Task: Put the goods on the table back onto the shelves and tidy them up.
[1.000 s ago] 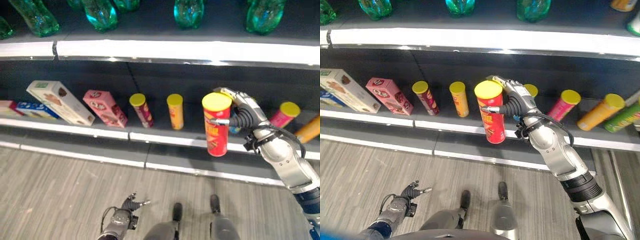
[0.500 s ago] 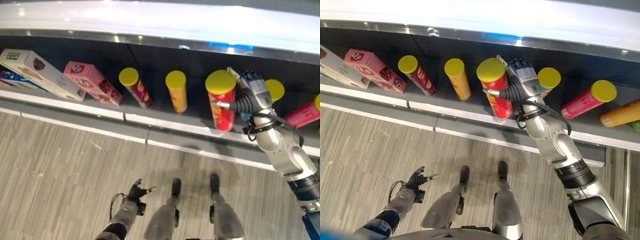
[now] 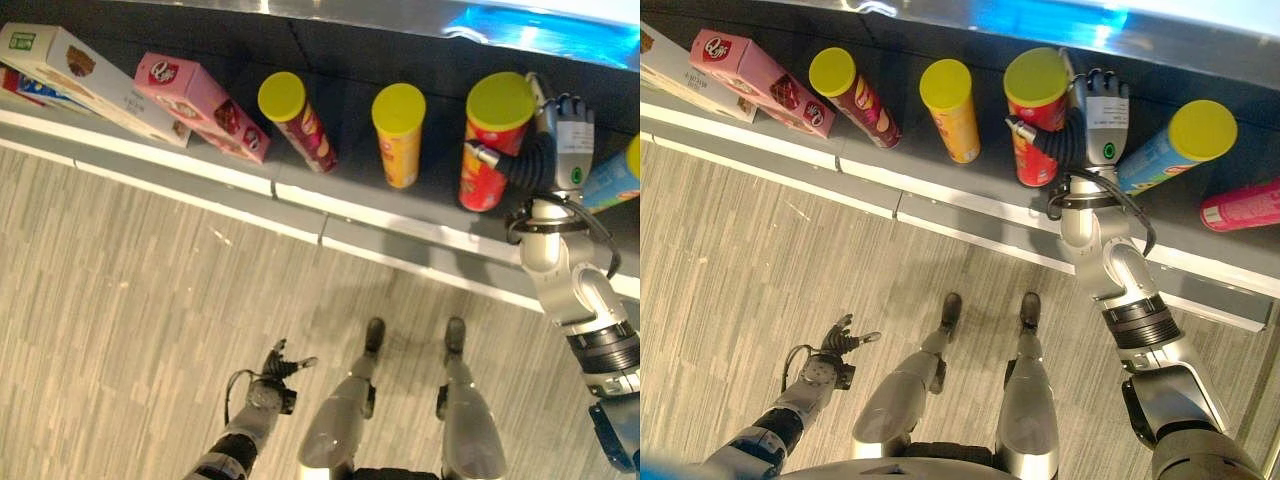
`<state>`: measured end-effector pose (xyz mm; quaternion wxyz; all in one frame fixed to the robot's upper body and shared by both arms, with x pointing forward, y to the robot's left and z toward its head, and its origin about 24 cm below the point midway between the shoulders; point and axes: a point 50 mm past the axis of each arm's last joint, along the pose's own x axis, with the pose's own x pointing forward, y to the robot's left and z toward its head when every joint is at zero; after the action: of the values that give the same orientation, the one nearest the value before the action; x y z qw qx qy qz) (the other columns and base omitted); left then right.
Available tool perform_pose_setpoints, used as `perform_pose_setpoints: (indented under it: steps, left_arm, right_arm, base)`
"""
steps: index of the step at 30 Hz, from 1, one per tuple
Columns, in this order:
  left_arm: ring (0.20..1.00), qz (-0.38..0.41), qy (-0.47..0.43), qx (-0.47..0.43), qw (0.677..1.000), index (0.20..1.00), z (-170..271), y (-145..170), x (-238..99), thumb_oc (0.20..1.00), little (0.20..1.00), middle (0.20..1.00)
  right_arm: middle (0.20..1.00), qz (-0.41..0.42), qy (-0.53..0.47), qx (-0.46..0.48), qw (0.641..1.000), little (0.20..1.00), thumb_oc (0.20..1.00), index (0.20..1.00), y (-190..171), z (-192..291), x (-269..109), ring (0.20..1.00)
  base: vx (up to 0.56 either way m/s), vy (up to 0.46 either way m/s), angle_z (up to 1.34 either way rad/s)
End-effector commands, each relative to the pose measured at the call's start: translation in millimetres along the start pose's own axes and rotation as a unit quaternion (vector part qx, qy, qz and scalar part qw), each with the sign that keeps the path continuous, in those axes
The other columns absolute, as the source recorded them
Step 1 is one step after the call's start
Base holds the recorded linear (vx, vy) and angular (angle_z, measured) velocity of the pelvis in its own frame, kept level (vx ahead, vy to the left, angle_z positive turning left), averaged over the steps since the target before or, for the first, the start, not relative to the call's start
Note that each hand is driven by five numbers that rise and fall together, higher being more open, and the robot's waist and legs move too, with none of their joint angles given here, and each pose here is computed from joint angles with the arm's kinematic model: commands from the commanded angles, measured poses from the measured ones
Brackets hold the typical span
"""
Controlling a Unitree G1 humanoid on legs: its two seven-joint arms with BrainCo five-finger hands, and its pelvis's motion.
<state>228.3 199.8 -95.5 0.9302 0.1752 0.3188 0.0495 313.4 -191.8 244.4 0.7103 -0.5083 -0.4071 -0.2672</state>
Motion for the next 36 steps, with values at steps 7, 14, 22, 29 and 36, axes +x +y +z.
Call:
perform_pose_setpoints:
  steps: [7, 14, 22, 29, 36]
  left_arm:
    - [1.0, 0.004, -0.009, 0.023, 1.0, 1.0, -1.1, 4.8, -0.7, 1.0, 1.0, 1.0]
    - [1.0, 0.0, -0.02, 0.02, 1.0, 1.0, 4.8, 1.4, 0.1, 1.0, 1.0, 1.0]
    - [1.0, -0.003, -0.023, 0.02, 1.0, 1.0, 6.6, -2.5, 0.0, 1.0, 1.0, 1.0]
    - [1.0, -0.003, -0.025, 0.017, 1.0, 1.0, 9.5, -3.2, 1.1, 1.0, 1.0, 1.0]
    - [1.0, 0.001, -0.029, 0.016, 0.999, 1.0, 12.3, -3.0, 2.3, 1.0, 1.0, 1.0]
  right_arm:
    - [0.2, -0.104, -0.03, -0.015, 0.994, 0.2, 0.2, 0.2, -29.5, 4.7, 16.6, 0.2]
    - [0.2, -0.095, -0.012, -0.021, 0.995, 0.2, 0.2, 0.2, -26.8, -3.9, 9.1, 0.2]
    - [0.2, -0.101, 0.013, -0.036, 0.994, 0.2, 0.2, 0.2, -28.8, -15.9, 3.5, 0.2]
    - [0.2, -0.091, 0.025, -0.036, 0.995, 0.2, 0.2, 0.2, -25.5, -20.5, -1.3, 0.2]
    - [0.2, -0.1, 0.031, -0.046, 0.993, 0.2, 0.2, 0.2, -25.1, -24.2, 6.9, 0.2]
  base:
    - [0.0, 0.008, 0.11]
    - [0.0, 0.003, 0.01]
    - [0.0, 0.005, -0.01]
    - [0.0, 0.002, -0.03]
    - [0.0, -0.003, -0.04]
